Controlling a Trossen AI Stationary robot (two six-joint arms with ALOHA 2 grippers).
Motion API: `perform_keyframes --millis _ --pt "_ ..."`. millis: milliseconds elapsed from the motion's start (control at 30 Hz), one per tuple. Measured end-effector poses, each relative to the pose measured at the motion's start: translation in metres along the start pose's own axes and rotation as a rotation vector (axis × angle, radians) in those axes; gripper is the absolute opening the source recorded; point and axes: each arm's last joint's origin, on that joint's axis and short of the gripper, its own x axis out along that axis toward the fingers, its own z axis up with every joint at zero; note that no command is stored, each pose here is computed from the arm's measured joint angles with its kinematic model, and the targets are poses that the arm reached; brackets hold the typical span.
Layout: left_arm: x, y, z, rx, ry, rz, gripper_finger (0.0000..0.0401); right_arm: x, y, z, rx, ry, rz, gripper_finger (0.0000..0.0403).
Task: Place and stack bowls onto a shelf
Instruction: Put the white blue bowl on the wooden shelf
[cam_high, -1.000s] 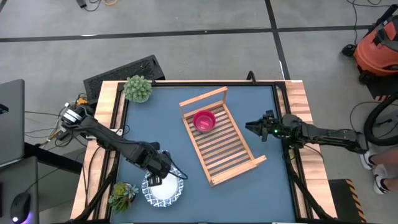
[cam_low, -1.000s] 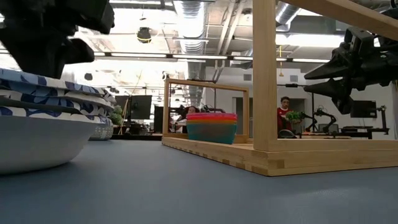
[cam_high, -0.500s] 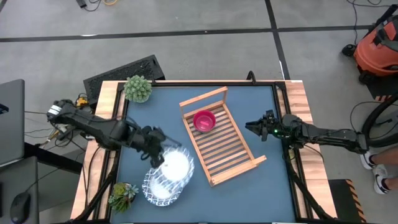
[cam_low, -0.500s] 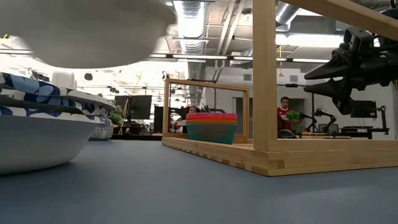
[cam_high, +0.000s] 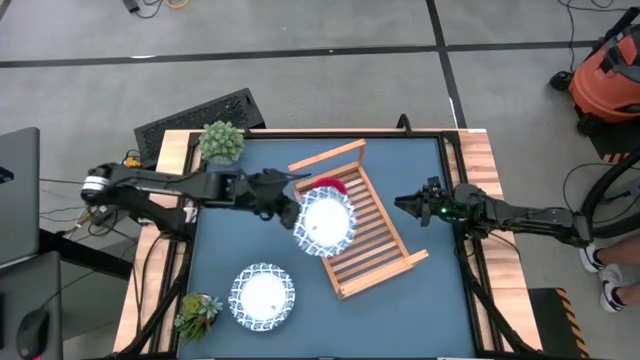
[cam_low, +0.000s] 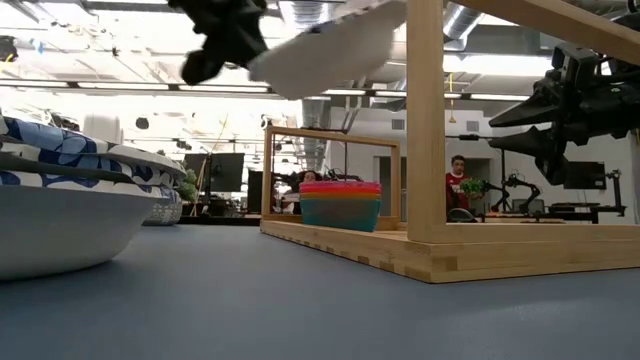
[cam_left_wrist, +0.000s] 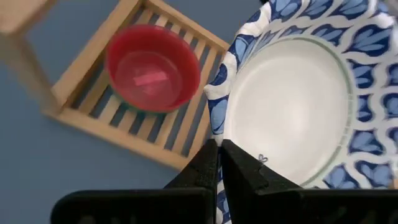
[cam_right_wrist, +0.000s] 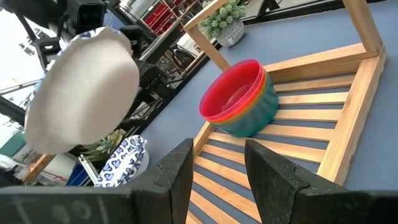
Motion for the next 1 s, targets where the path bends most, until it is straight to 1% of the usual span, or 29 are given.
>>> perform_keyframes --millis 133,233,533,667,867,1000 --pt "0.028 -0.003 0.0 -0.04 0.012 -0.036 0.0 0.0 0.0 0.0 0.0 0.0 0.0 0.0171" --pt "0.045 -0.007 0.0 -0.058 0.027 -0.025 0.0 0.0 0.0 0.0 0.005 0.0 0.0 0.0171" --pt "0.092 -0.023 0.004 -0.042 0.088 0.03 0.0 0.0 0.0 0.0 0.006 0.005 -0.004 0.0171" --pt "0.109 -0.024 0.003 -0.051 0.12 0.074 0.0 0.001 -0.001 -0.001 0.007 0.008 -0.007 0.0171" --pt "0.123 -0.02 0.003 -0.101 0.135 0.102 0.0 0.001 -0.001 -0.001 0.007 0.009 -0.007 0.0171" --pt "0.124 -0.017 0.003 -0.124 0.141 0.116 0.0 0.001 0.0 -0.001 0.006 0.011 -0.006 0.0171"
